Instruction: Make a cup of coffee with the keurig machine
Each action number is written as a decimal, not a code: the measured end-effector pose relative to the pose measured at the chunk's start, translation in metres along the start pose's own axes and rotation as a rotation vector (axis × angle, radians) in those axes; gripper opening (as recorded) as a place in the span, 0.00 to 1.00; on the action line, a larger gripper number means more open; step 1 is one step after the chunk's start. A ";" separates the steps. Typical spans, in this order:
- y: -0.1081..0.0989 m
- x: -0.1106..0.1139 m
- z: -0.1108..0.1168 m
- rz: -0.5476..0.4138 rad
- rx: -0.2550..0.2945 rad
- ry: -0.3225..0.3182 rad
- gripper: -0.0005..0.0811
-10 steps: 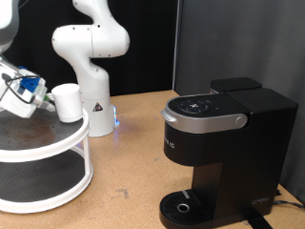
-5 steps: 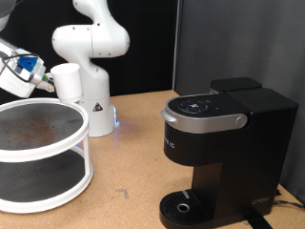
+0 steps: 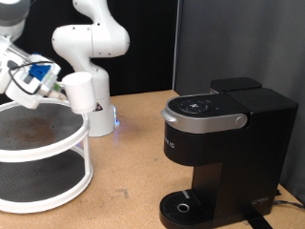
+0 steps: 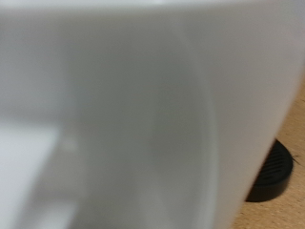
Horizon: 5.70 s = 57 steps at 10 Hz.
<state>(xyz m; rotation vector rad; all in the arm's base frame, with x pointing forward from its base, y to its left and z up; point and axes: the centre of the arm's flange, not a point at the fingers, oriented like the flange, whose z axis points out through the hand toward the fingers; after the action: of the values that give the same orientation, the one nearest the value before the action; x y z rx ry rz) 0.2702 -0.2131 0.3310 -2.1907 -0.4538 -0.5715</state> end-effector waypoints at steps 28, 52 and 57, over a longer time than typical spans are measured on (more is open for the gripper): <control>0.064 0.076 0.207 0.102 -0.281 0.006 0.08; 0.069 0.073 0.320 0.066 -0.277 0.042 0.40; 0.069 0.058 0.281 0.101 -0.198 0.006 0.96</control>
<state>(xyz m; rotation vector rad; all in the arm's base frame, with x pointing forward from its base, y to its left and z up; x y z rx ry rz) 0.4221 -0.0277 0.1589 -2.3842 -0.2913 -0.5885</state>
